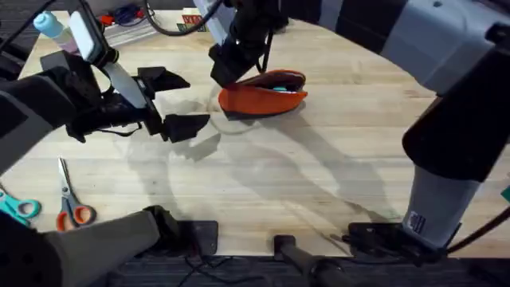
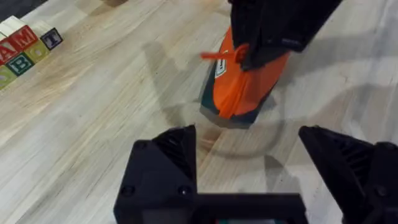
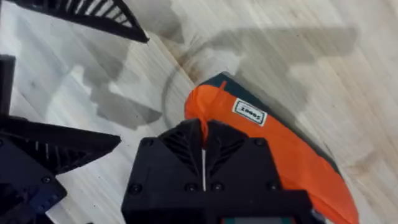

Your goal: Unzip the bag, pick up the pens from the table one at a time and place them inside, then zip the bag closed.

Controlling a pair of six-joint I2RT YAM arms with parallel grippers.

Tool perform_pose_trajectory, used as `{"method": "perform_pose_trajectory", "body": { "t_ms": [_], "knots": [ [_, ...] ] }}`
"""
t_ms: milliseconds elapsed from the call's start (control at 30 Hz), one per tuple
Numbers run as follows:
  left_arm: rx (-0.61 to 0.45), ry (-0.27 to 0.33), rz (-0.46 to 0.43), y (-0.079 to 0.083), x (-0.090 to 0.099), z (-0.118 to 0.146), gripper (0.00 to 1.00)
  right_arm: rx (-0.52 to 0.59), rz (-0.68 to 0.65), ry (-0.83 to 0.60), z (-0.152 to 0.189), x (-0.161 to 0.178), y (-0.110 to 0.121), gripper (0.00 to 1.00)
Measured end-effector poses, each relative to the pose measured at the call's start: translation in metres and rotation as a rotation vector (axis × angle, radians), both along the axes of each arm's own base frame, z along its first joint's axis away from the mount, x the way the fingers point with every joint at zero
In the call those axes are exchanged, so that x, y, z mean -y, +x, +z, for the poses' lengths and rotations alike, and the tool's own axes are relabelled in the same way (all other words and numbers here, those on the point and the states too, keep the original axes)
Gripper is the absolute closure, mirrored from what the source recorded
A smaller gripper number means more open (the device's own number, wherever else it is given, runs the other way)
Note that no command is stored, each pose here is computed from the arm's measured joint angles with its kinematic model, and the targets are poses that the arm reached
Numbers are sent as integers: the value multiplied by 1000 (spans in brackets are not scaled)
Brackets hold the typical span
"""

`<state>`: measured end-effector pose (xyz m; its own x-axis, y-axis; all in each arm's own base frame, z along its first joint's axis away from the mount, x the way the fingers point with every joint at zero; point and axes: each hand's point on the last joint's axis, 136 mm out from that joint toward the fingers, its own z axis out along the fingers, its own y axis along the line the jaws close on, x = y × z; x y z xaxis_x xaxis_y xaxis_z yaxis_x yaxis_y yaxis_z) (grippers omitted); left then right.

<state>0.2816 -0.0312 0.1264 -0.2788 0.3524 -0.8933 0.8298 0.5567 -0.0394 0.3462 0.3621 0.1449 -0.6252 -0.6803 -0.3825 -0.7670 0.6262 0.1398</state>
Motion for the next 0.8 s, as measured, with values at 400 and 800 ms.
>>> {"method": "perform_pose_trajectory", "body": {
  "t_ms": [400, 800],
  "knots": [
    [0, 0, 0, 0, 0, 0, 7, 9, -2, 7, 11, 0, 1, 971],
    [7, -4, -1, 1, 0, 1, 7, 9, -2, 8, 12, 0, 1, 971]
  ]
}}
